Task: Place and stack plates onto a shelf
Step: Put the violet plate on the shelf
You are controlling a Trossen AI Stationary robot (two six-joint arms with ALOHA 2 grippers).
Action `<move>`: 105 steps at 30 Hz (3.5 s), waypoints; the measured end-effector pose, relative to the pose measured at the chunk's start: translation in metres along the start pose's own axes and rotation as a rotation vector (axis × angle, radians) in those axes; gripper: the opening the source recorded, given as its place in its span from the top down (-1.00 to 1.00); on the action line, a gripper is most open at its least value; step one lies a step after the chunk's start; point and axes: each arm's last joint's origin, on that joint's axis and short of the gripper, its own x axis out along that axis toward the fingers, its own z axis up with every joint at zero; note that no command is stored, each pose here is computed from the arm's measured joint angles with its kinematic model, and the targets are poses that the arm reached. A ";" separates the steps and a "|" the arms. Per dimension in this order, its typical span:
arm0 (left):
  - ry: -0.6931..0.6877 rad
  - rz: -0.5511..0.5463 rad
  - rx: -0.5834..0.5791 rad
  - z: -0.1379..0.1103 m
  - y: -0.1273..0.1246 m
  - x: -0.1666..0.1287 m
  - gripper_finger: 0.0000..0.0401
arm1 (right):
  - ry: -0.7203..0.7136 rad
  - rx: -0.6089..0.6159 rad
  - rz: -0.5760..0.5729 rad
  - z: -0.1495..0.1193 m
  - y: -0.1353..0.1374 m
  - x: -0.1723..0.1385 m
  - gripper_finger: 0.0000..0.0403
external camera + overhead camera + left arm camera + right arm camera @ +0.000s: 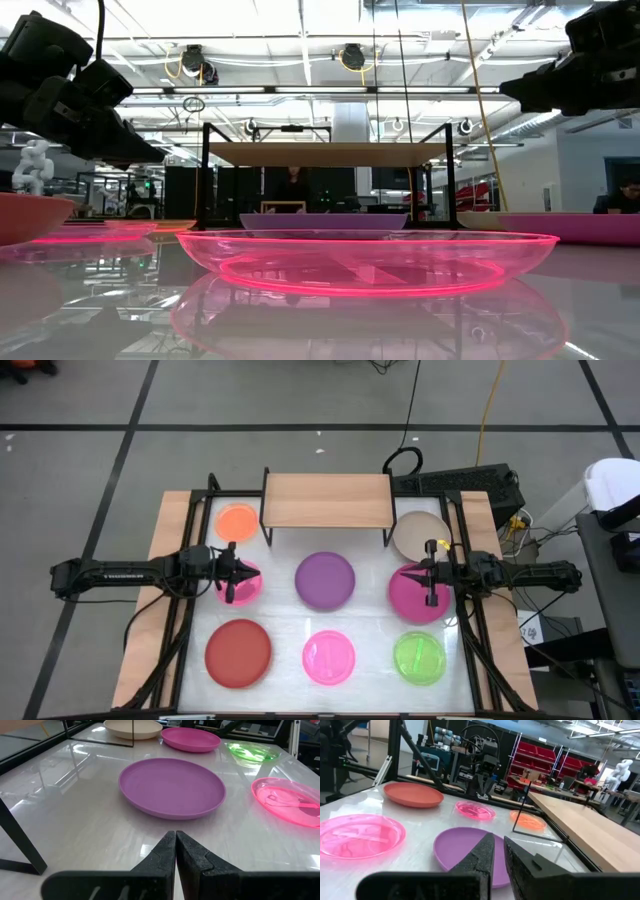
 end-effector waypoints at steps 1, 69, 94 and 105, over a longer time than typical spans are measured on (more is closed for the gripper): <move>0.000 0.000 0.000 0.000 0.000 0.000 0.92 | 0.000 0.005 0.000 0.000 0.000 0.000 0.86; 0.000 0.000 0.000 0.000 0.000 0.000 0.92 | 0.176 -0.002 0.039 0.039 0.035 0.125 0.64; 0.000 0.000 0.000 0.000 0.000 0.000 0.92 | 0.658 -0.063 0.130 -0.020 0.065 0.189 0.20; 0.000 0.000 0.000 0.000 0.000 0.000 0.92 | 0.747 -0.153 0.059 -0.047 0.069 0.192 0.26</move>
